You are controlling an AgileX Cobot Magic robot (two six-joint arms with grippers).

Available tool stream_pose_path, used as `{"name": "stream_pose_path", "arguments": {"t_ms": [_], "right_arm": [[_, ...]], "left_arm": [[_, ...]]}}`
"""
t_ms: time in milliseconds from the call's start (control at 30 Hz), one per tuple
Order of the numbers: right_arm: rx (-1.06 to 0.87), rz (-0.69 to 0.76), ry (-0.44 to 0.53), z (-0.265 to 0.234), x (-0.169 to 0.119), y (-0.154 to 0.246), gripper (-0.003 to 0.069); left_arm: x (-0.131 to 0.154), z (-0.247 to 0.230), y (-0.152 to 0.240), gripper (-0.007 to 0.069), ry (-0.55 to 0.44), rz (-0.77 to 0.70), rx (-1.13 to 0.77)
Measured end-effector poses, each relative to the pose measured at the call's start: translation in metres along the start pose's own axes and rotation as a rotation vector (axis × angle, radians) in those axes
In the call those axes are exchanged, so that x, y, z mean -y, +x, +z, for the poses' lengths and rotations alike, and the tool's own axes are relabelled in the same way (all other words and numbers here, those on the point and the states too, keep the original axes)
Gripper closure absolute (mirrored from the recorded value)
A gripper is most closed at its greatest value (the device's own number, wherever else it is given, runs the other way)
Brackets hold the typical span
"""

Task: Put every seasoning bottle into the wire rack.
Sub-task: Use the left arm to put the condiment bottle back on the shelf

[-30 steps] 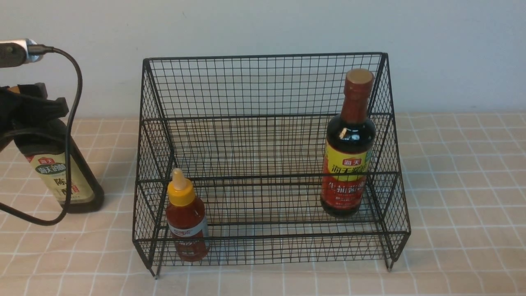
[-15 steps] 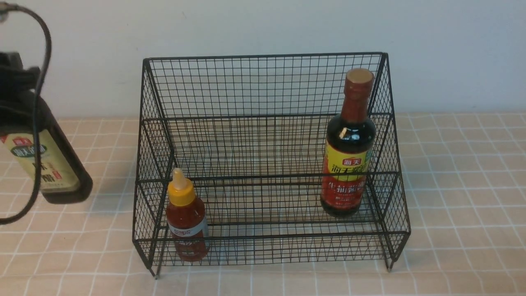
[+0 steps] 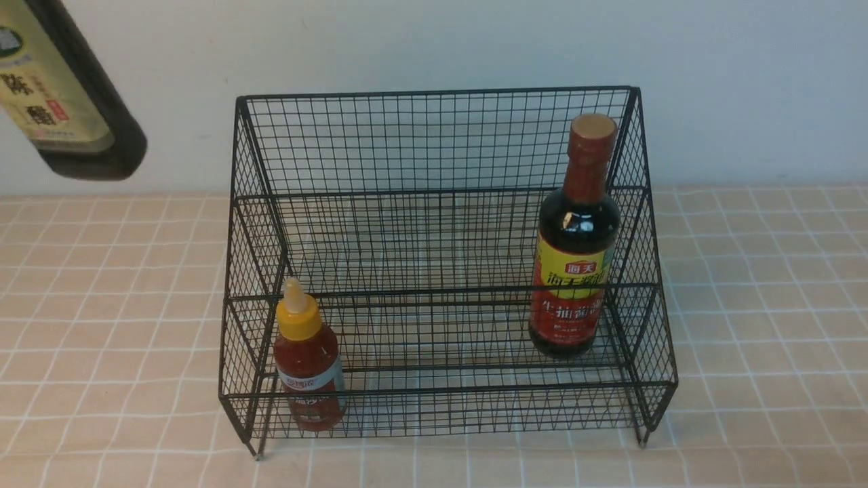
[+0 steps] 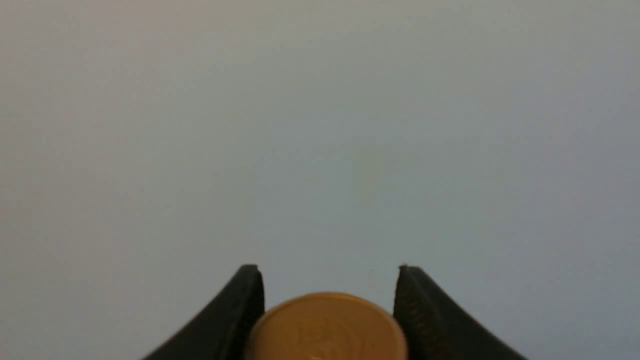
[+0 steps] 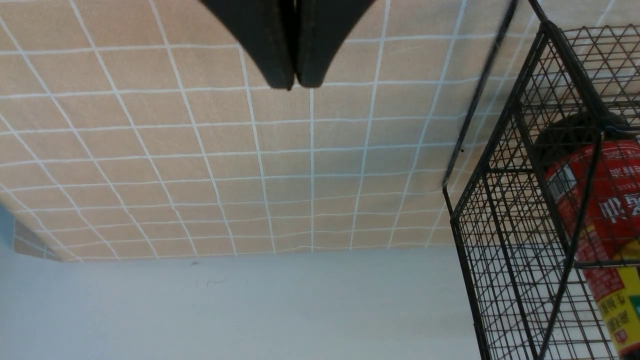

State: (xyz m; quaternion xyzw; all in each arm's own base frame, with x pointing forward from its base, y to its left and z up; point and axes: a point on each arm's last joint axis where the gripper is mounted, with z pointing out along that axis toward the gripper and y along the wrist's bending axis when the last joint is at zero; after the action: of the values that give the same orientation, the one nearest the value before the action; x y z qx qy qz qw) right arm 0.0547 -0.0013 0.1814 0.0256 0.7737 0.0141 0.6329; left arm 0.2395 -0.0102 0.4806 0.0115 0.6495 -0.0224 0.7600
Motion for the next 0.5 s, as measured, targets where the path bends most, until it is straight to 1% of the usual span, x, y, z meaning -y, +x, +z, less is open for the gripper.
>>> {"name": "stream_pose_path", "arguments": {"t_ms": [133,233,500], "right_arm": [[0.0,0.0,0.0,0.0,0.0,0.0,0.0673],[0.0,0.0,0.0,0.0,0.0,0.0,0.0673],[0.0,0.0,0.0,0.0,0.0,0.0,0.0673]], "left_arm": [[0.021,0.01,-0.006,0.0324,0.082,-0.019,0.018],[0.036,0.026,0.0,0.0324,0.13,-0.028,0.011],[0.064,0.06,0.025,0.0324,0.2,-0.043,-0.027]]}}
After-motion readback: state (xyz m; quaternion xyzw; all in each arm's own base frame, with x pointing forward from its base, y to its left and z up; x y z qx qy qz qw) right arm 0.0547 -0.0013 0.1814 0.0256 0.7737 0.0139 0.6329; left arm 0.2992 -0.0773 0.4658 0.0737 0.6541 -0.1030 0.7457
